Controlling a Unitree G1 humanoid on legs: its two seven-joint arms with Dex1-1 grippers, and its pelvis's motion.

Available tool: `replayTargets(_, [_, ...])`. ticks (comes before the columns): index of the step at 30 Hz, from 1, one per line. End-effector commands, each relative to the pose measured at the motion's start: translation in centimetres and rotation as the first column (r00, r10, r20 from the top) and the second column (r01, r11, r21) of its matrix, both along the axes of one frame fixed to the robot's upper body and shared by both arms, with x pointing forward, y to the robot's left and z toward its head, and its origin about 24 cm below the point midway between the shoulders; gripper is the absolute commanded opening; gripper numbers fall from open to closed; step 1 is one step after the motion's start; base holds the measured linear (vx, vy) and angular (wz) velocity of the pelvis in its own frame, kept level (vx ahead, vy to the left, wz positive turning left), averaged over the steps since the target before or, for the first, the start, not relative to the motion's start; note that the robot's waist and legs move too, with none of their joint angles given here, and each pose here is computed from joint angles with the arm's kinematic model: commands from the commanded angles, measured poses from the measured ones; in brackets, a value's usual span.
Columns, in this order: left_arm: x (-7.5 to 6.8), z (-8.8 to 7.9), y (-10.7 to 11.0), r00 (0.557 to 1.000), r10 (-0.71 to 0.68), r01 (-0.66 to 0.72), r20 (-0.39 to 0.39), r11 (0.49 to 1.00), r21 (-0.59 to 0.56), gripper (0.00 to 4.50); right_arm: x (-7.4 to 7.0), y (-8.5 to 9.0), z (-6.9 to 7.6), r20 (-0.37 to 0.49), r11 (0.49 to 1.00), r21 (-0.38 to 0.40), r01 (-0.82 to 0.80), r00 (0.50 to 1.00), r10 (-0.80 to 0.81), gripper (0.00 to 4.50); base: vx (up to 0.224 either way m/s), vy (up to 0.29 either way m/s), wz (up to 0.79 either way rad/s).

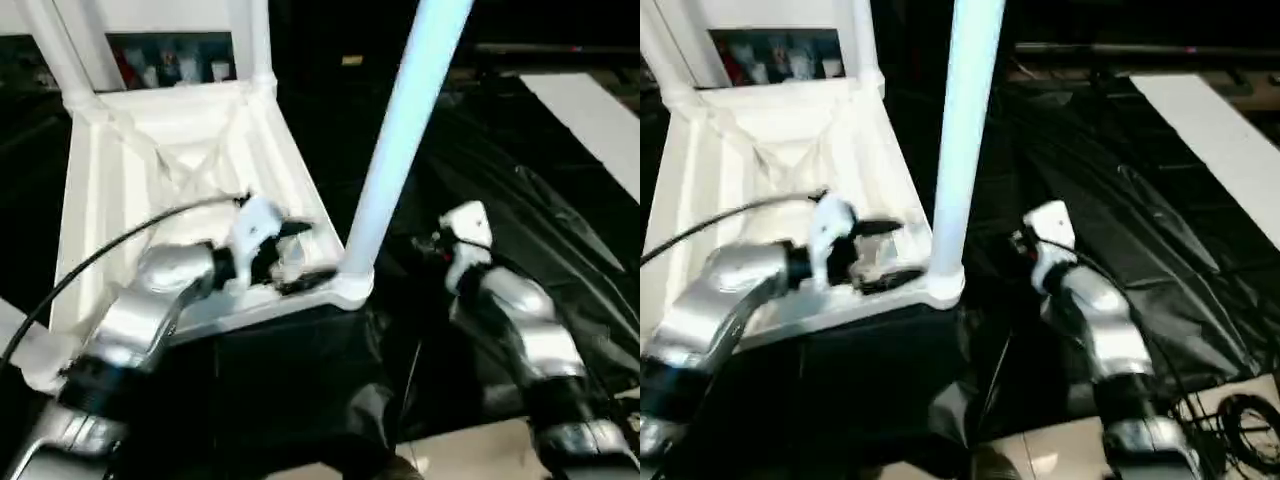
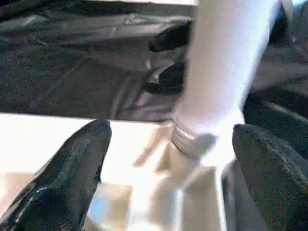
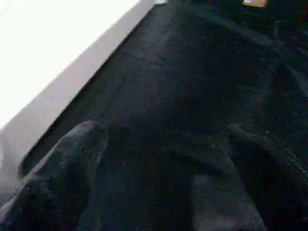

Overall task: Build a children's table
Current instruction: Rotate table base

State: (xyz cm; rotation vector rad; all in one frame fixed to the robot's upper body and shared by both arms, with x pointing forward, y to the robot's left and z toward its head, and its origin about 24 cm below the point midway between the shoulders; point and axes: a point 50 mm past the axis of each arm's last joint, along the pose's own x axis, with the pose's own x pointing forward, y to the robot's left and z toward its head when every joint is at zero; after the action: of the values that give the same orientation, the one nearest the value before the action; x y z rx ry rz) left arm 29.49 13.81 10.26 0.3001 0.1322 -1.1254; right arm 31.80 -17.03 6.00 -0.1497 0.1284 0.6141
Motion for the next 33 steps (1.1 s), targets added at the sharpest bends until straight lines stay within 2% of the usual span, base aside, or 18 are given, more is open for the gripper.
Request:
replayTargets(1, [-1.2, 0.1, -0.2, 0.997, -0.075, 0.075, -0.002, 0.997, 0.024, 4.46, -0.9, 0.1, 0.3, -0.013, 0.995, -0.028, -0.099, 0.995, 0.099, 4.42, 0.000, 0.000, 0.00])
replayTargets(2, [-1.2, 0.1, -0.2, 0.997, -0.075, 0.075, -0.002, 0.997, 0.024, 4.46, -0.9, 0.1, 0.3, -0.013, 0.995, -0.028, -0.099, 0.995, 0.099, 4.42, 0.000, 0.000, 0.00])
replayTargets(4, [-2.1, -0.7, 0.2, 0.996, -0.090, 0.091, -0.017, 0.992, 0.090, 4.46, -2.1, -0.2, 0.3, -0.048, 0.975, -0.109, -0.194, 0.981, 0.189, 4.42, 0.000, 0.000, 0.00])
replayTargets(5, [-2.1, -0.7, 0.2, 0.996, -0.090, 0.091, -0.017, 0.992, 0.090, 4.46, -2.1, -0.2, 0.3, -0.048, 0.975, -0.109, -0.194, 0.981, 0.189, 4.42, 0.000, 0.000, 0.00])
replayTargets(6, [-2.4, -0.9, 0.3, 0.996, -0.090, 0.092, -0.021, 0.990, 0.109, 4.20, -2.4, -0.3, 0.4, -0.061, 0.967, -0.134, -0.216, 0.976, 0.210, 4.42, 0.000, 0.000, 0.00])
replayTargets(9, [-2.6, -1.5, 0.6, 0.997, -0.066, 0.070, -0.031, 0.986, 0.151, 4.09, -2.9, -0.6, 0.9, -0.076, 0.957, -0.149, -0.249, 0.968, 0.240, 4.42, 0.000, 0.000, 0.00])
replayTargets(10, [-2.6, -2.0, 0.8, 0.998, -0.041, 0.049, -0.045, 0.983, 0.177, 3.84, -3.1, -0.6, 1.1, -0.083, 0.952, -0.154, -0.265, 0.963, 0.255, 4.42, 0.000, 0.000, 0.00])
replayTargets(11, [-2.5, -2.2, 0.9, 0.998, -0.026, 0.036, -0.055, 0.981, 0.192, 3.84, -3.2, -0.6, 1.2, -0.086, 0.949, -0.158, -0.273, 0.961, 0.262, 4.42, 0.000, 0.000, 0.00])
replayTargets(15, [-2.0, -2.6, 1.2, 0.996, 0.046, -0.028, -0.078, 0.976, 0.217, 3.50, -3.4, -0.3, 1.5, -0.092, 0.944, -0.163, -0.286, 0.957, 0.274, 4.42, 0.000, 0.000, 0.00])
replayTargets(21, [-2.0, -2.6, 1.0, 0.988, 0.080, -0.051, -0.132, 0.976, 0.210, 3.11, -3.5, 0.2, 1.6, -0.098, 0.938, -0.166, -0.304, 0.952, 0.291, 4.42, 0.000, 0.000, 0.00])
replayTargets(22, [-2.0, -2.5, 1.0, 0.987, 0.084, -0.055, -0.133, 0.976, 0.209, 2.88, -3.5, 0.3, 1.6, -0.099, 0.938, -0.163, -0.305, 0.951, 0.293, 4.42, 0.000, 0.000, 0.00])
replayTargets(26, [-2.5, -2.5, 0.8, 0.985, 0.073, -0.041, -0.159, 0.980, 0.196, 2.76, -3.7, 0.6, 1.4, -0.108, 0.935, -0.160, -0.316, 0.947, 0.301, 4.42, 0.000, 0.000, 0.00])
replayTargets(27, [-2.5, -2.4, 0.8, 0.985, 0.073, -0.043, -0.156, 0.981, 0.192, 2.46, -3.8, 0.6, 1.4, -0.110, 0.935, -0.159, -0.316, 0.947, 0.301, 4.42, 0.000, 0.000, 0.00])
replayTargets(30, [-2.7, -2.5, 0.8, 0.986, 0.058, -0.024, -0.158, 0.977, 0.212, 2.36, -3.8, 0.7, 1.4, -0.110, 0.938, -0.149, -0.313, 0.948, 0.299, 4.42, 0.000, 0.000, 0.00])
replayTargets(33, [-2.6, -2.4, 0.9, 0.986, 0.051, -0.014, -0.162, 0.975, 0.224, 2.00, -3.9, 0.8, 1.4, -0.109, 0.939, -0.136, -0.315, 0.947, 0.302, 4.42, 0.000, 0.000, 0.00])
